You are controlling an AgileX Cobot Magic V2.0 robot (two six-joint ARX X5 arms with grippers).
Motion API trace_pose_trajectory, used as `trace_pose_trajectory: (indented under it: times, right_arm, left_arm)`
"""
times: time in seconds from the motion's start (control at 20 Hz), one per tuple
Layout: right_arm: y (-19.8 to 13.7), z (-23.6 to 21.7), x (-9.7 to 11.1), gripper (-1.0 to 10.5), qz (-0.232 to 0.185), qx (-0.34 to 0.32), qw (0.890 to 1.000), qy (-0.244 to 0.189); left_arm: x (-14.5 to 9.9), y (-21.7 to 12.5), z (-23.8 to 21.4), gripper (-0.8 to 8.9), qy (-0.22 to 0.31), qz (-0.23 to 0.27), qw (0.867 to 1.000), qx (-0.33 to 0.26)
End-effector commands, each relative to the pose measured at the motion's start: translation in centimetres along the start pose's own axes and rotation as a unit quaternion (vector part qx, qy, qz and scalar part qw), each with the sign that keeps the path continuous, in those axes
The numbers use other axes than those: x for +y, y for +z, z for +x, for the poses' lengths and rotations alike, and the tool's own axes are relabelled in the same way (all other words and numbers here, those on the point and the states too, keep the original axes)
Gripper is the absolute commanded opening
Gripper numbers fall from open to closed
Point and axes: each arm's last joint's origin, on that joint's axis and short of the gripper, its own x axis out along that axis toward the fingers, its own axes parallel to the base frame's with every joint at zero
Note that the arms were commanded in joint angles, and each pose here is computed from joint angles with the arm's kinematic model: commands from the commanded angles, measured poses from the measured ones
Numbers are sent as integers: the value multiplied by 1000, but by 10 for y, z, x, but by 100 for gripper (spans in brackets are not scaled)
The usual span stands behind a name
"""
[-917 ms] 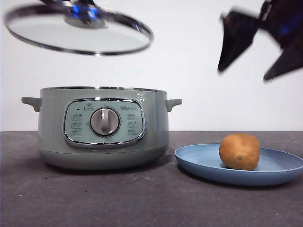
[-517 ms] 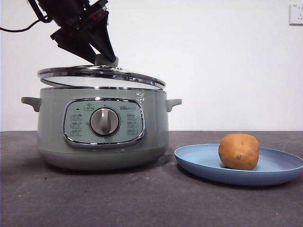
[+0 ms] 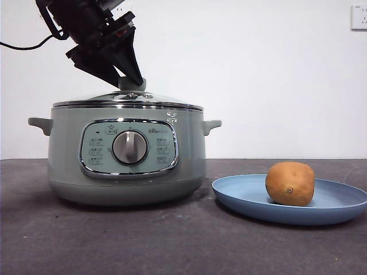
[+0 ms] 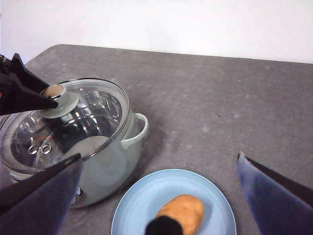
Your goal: Take the potato out from the steamer,put the potato on the plate,close the lid
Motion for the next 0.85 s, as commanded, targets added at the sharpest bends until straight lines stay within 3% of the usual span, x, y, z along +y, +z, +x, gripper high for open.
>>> trace_pose_trajectory:
  times: [0.05,0.1,0.25,0.3,0.65,0.85]
  right_arm:
    - [1,-1,0,692,4,-4,1000,0]
    - [1,-1,0,692,4,-4,1000,2]
    - [0,-1,0,692,4,-2,1000,3]
    - [0,-1,0,692,4,0,1000,3]
    - [-5,-1,0,692,8,26,1000,3]
    - [-6,-1,2,691,18,33,999,37]
  left_arm:
    - [-1,-1,3,3,-9,1,1000,12]
    - [-1,-3,3,44,-11,-2,1000,20]
    - [-1,-4,3,515,-12,-7,1000,27]
    - [-1,-4,3,553,-13,-8,1000,27]
    - [-5,0,-15,553,-8,-12,1000,7]
    - [-15,9,-56,553,0,-7,999,-34]
